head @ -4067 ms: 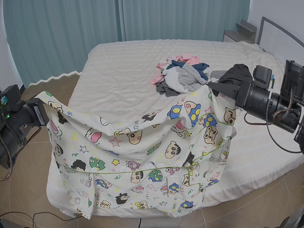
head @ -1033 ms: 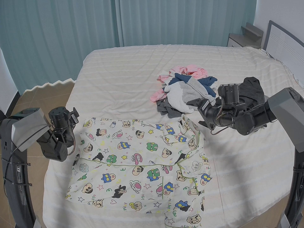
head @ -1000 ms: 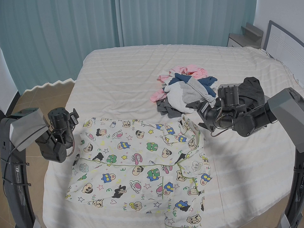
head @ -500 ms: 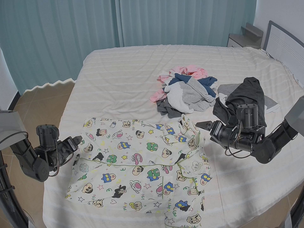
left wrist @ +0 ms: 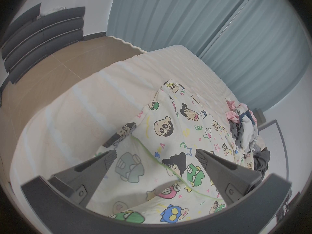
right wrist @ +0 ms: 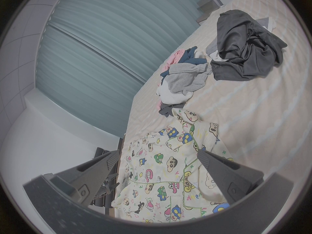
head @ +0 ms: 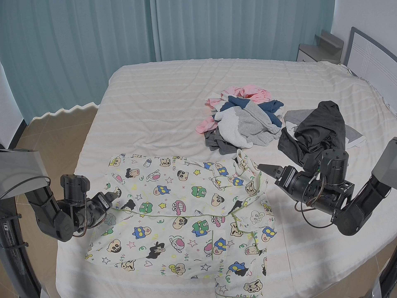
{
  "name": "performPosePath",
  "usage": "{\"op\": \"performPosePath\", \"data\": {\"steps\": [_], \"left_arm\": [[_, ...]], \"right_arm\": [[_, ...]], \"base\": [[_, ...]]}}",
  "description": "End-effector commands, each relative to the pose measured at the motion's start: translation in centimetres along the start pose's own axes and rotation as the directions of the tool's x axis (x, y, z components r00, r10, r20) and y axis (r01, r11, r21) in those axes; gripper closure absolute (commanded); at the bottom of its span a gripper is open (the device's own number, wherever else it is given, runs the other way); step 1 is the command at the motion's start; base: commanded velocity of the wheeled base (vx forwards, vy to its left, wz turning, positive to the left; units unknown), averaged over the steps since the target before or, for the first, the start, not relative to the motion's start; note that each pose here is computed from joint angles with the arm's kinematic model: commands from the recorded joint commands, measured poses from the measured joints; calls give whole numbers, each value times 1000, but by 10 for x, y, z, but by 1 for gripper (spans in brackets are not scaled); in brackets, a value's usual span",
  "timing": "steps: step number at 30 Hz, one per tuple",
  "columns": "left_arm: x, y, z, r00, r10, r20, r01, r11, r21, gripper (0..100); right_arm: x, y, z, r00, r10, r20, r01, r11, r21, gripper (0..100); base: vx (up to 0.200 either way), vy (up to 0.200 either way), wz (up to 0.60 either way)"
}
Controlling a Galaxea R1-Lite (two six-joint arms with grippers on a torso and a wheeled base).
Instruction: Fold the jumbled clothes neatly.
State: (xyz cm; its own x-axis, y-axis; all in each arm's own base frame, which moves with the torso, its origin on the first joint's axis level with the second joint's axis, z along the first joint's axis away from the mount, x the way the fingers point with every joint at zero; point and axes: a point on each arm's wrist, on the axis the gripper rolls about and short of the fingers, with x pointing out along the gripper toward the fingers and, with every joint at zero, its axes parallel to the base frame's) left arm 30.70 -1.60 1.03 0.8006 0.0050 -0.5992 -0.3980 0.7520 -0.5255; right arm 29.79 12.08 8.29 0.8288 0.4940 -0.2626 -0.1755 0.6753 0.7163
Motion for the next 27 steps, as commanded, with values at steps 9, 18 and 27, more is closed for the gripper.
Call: {"op": "performPosePath", "data": {"steps": [9, 18, 27], "left_arm": [[32, -14, -3, 1000, -27, 13, 28, 989, -145, 0], [25, -16, -17, 1000, -20, -24, 16, 986, -166, 0], [51, -22, -11, 997, 23, 70, -10, 983, -186, 0]], "right_arm": [[-13, -18, -18, 997, 49, 59, -50, 999, 15, 0], [-14, -17, -22, 996, 70, 63, -71, 997, 8, 0], [-14, -16, -23, 996, 72, 59, -73, 997, 5, 0]], "base": [[0, 0, 0], [0, 0, 0], [0, 0, 0]]}}
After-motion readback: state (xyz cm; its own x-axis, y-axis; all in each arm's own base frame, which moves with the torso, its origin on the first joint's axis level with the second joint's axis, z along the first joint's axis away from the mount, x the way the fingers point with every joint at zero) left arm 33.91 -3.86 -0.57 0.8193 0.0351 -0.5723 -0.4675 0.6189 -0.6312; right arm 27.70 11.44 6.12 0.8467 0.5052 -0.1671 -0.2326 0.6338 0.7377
